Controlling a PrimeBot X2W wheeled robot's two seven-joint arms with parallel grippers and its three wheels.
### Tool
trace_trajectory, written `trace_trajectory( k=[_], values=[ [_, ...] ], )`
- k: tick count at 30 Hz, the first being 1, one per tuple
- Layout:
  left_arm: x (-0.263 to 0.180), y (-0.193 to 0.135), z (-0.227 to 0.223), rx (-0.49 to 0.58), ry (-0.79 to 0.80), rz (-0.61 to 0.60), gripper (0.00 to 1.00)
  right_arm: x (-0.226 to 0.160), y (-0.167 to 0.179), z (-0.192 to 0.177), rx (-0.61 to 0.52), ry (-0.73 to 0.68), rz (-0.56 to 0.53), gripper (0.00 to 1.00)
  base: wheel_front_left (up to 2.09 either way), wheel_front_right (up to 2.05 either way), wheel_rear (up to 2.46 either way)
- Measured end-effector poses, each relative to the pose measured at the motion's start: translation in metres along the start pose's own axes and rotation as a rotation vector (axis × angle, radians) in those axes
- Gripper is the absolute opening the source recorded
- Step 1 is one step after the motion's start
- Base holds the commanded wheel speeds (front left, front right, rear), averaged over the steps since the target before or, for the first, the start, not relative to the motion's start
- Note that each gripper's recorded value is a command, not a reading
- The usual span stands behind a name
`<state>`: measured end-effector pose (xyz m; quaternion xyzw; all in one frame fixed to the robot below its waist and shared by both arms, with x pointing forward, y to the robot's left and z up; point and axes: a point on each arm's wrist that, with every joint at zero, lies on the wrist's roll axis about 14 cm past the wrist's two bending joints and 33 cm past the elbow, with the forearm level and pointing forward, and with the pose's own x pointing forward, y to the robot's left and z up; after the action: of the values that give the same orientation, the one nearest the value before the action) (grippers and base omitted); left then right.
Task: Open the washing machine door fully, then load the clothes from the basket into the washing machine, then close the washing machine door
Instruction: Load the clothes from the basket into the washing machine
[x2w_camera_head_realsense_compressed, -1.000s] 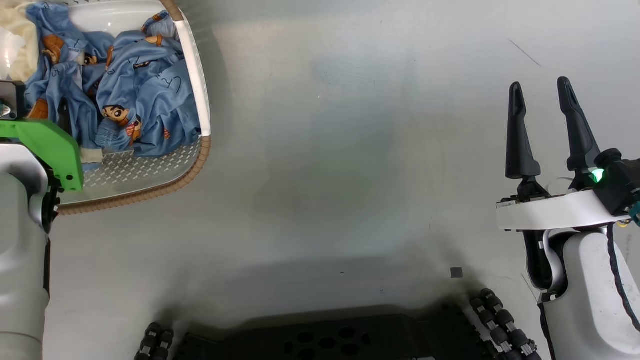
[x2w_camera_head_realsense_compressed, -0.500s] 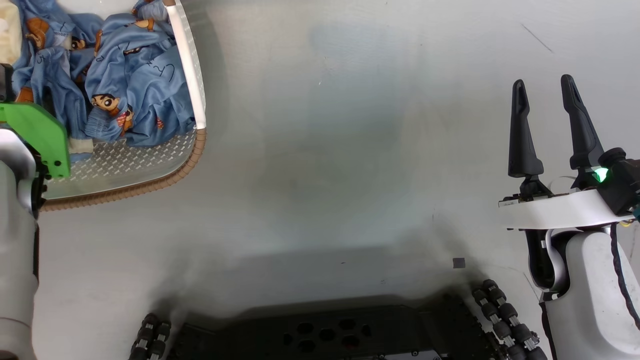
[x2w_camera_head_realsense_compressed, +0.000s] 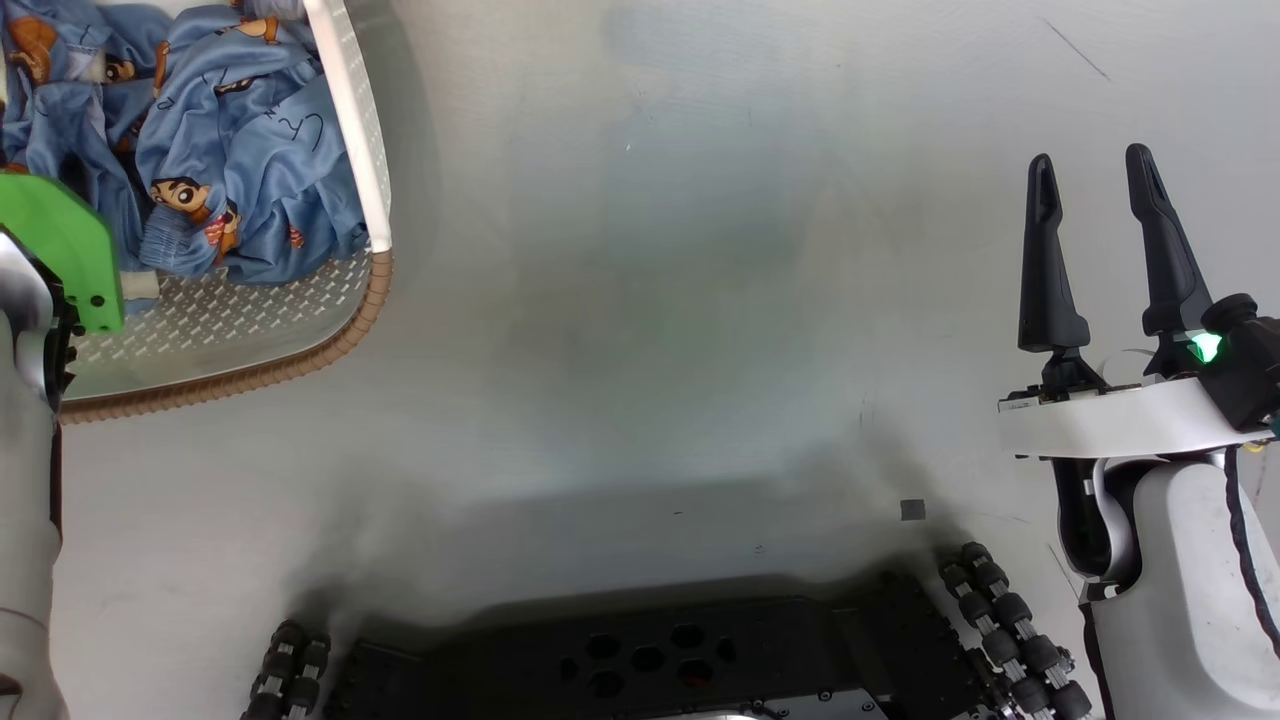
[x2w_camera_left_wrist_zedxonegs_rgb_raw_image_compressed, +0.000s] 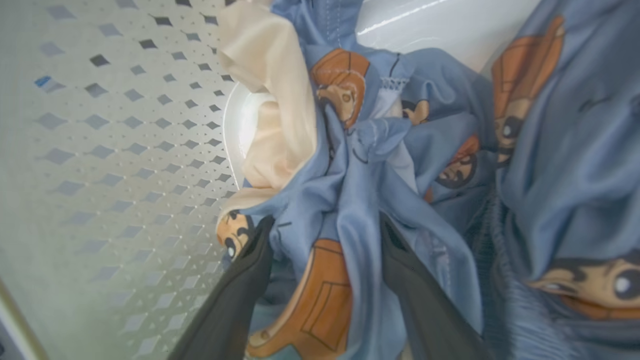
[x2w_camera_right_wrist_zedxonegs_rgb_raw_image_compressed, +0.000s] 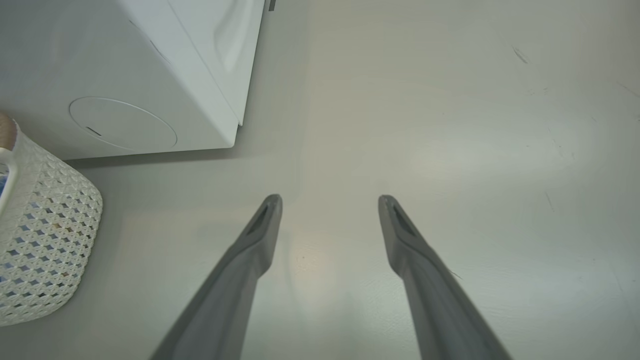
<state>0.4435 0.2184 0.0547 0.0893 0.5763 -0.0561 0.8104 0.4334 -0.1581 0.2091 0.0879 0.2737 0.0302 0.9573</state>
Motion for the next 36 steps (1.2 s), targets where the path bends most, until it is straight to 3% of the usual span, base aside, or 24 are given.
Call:
trace_trajectory(
  k=[3,4,6,7,21,36],
  values=[
    [0.001,-0.002,-0.009,0.010,0.045,-0.004,1.00,0.000,-0.001,-0.001,-0.001,0.001,-0.002,1.00,0.00,0.00,0.00],
    [0.002,-0.002,-0.014,0.014,0.066,-0.005,0.92,0.000,-0.001,-0.001,-0.001,0.002,-0.004,1.00,0.00,0.00,0.00],
    [0.002,-0.003,-0.017,0.019,0.078,-0.005,0.34,0.000,-0.001,-0.001,0.000,0.002,-0.002,1.00,0.00,0.00,0.00],
    [0.003,-0.003,-0.017,0.020,0.083,-0.005,0.00,0.000,-0.001,0.000,0.000,0.001,-0.002,1.00,0.00,0.00,0.00],
    [-0.007,-0.010,0.006,-0.023,-0.017,-0.016,0.00,0.004,-0.002,0.026,-0.009,-0.067,-0.004,1.00,0.00,0.00,0.00],
    [-0.055,-0.005,0.060,-0.126,-0.317,-0.015,0.00,-0.002,0.010,0.071,-0.015,-0.168,0.026,1.00,0.00,0.00,0.00]
  ],
)
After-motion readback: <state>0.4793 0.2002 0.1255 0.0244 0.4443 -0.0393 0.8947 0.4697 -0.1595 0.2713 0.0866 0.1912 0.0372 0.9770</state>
